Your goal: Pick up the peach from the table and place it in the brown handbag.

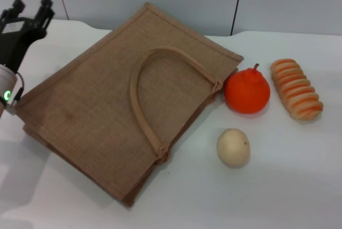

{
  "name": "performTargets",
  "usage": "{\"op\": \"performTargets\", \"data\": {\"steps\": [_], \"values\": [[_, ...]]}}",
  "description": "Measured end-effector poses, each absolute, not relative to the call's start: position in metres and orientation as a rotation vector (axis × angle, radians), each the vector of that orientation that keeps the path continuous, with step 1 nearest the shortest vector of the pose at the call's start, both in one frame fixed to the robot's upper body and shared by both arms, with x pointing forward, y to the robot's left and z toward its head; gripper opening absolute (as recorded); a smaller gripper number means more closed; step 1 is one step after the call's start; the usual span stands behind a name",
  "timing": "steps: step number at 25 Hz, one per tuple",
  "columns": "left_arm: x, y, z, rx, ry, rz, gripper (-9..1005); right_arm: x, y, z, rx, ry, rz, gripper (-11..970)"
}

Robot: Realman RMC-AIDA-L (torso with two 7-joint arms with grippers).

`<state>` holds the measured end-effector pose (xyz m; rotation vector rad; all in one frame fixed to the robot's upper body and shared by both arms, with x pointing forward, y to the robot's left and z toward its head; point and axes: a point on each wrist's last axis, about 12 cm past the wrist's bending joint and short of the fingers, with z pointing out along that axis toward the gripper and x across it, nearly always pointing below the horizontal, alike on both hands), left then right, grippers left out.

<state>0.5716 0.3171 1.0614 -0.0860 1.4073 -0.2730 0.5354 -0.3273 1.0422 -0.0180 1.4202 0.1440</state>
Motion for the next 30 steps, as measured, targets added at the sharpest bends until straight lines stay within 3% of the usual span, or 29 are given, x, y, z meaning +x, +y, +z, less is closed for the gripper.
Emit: {"op": "performTargets", "data": {"steps": [30], "values": [[0.5646, 0.3273, 1.0592, -0.167, 1.389, -0.269, 709, 0.5361, -0.3337, 1.04, 0.028, 1.441, 0.117, 882]]}}
